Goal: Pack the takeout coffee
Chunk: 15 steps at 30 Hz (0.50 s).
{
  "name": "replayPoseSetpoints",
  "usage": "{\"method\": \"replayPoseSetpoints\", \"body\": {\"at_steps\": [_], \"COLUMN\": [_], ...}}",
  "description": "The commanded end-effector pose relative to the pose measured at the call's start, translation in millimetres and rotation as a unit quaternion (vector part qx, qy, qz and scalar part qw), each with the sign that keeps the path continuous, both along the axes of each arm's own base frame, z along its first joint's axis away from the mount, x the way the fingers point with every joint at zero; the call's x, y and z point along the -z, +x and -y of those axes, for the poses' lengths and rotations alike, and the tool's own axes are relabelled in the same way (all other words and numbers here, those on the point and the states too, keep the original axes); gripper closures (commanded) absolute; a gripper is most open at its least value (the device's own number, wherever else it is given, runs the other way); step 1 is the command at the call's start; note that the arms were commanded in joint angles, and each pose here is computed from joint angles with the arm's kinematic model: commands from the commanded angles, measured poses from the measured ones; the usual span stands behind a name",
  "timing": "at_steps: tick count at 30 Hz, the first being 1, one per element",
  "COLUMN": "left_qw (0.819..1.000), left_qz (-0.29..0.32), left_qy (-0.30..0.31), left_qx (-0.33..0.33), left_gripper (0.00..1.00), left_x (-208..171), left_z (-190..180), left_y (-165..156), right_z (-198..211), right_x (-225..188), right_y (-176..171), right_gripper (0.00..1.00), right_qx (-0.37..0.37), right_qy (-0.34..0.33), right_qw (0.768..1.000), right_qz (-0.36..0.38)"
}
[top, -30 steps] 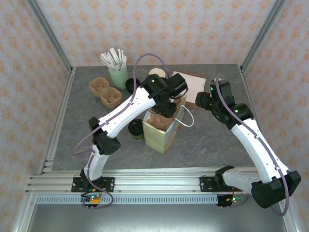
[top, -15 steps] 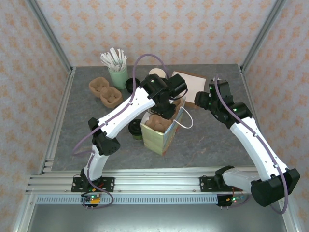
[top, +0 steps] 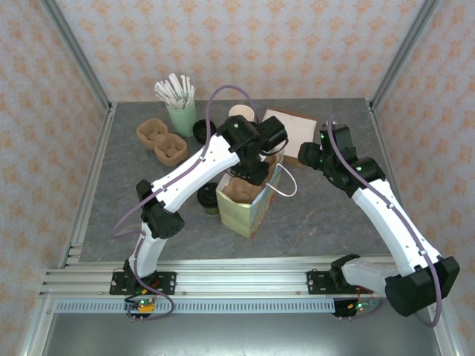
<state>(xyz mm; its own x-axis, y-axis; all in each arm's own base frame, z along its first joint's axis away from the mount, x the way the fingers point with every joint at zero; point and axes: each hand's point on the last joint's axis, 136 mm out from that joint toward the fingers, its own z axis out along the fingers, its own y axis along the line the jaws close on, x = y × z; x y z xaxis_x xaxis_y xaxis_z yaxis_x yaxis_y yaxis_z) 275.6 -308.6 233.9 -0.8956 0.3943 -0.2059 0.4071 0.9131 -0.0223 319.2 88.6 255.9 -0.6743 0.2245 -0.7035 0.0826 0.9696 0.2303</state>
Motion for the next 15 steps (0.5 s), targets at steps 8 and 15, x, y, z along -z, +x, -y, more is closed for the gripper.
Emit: {"method": "replayPoseSetpoints", "body": {"at_steps": [8,15], "left_qw": [0.999,1.0], "left_qz": [0.018,-0.008], "left_qy": [-0.033,-0.022], "left_qx": [-0.011,-0.009], "left_gripper": [0.78,0.78], "left_x": [-41.2,-30.7], "left_z": [-9.7,-12.6], "left_y": [-15.3,-26.1], "right_z": [0.1,0.0], "right_x": [-2.2,1.3], "right_y": [4.3,3.4], "right_gripper": [0.37,0.37], "right_qx": [-0.002,-0.003], "right_qy": [0.001,-0.001], "right_qw": [1.0,1.0], "right_qz": [0.008,0.005]}}
